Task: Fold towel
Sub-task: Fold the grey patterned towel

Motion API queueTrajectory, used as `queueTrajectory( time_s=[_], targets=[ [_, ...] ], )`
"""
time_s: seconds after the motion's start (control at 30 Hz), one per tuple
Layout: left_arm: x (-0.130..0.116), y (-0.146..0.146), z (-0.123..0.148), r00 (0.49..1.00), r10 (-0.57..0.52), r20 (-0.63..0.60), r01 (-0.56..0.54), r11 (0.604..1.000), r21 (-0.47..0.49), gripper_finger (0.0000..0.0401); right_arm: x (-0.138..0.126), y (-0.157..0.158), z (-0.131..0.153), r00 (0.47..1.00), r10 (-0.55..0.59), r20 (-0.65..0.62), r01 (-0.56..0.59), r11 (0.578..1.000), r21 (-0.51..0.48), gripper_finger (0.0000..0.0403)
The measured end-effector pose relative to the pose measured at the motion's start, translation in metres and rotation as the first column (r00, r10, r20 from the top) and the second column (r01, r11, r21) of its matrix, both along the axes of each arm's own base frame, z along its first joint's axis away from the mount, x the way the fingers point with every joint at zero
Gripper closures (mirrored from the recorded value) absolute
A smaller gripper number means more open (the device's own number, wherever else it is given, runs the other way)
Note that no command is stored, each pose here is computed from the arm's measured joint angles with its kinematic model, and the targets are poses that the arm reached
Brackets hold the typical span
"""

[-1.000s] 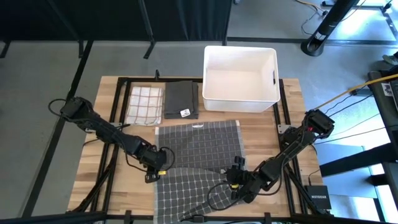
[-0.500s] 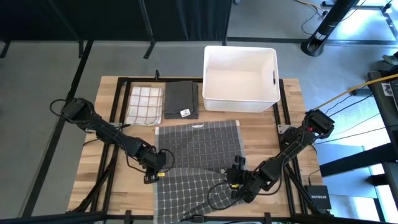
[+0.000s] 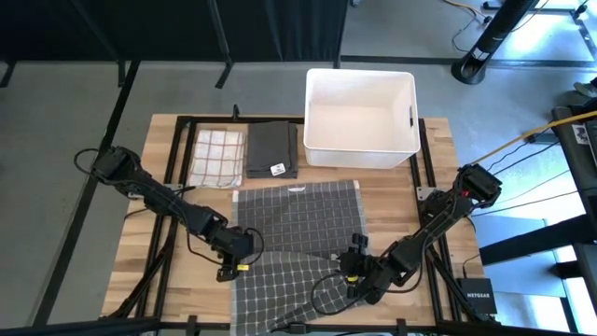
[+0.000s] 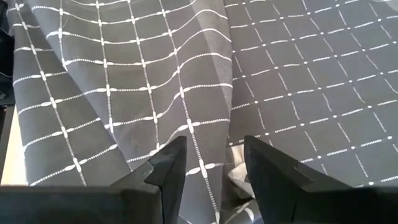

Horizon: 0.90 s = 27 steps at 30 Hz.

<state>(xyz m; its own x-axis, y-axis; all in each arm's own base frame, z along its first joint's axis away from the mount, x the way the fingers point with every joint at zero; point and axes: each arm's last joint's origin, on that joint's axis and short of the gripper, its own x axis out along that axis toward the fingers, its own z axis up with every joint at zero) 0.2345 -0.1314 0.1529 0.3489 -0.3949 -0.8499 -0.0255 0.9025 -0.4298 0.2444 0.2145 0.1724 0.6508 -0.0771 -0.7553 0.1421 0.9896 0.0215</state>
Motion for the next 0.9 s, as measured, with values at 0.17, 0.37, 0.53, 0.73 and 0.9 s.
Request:
queueTrajectory(
  time_s=[0.17, 0.37, 0.53, 0.73, 0.9],
  targets=[
    [0.004, 0.003, -0.001, 0.995, 0.047, 0.086, -0.057, 0.992, 0.114, 0.0270, 0.001, 0.000, 0.000, 1.000, 0.022, 0.000, -0.022, 1.000, -0.018, 0.0240],
    [0.002, -0.001, -0.001, 0.995, 0.025, 0.095, -0.036, 0.992, 0.122, 0.0296, 0.006, -0.007, -0.001, 0.999, 0.034, -0.036, -0.034, 0.999, -0.002, 0.0240],
    [-0.001, -0.006, -0.001, 0.997, -0.010, 0.082, 0.000, 0.993, 0.120, 0.0374, 0.010, -0.025, 0.000, 0.987, 0.031, -0.155, -0.025, 0.999, 0.039, 0.0240],
    [-0.004, -0.003, -0.003, 0.999, 0.028, 0.037, -0.033, 0.991, 0.132, 0.0378, -0.007, -0.052, 0.023, 0.960, -0.037, -0.278, 0.044, 0.999, 0.017, 0.0240],
    [-0.006, -0.002, -0.004, 0.999, 0.039, 0.012, -0.040, 0.989, 0.140, 0.0353, -0.022, -0.046, 0.025, 0.947, 0.006, -0.322, 0.015, 0.998, 0.065, 0.0240]
  ],
)
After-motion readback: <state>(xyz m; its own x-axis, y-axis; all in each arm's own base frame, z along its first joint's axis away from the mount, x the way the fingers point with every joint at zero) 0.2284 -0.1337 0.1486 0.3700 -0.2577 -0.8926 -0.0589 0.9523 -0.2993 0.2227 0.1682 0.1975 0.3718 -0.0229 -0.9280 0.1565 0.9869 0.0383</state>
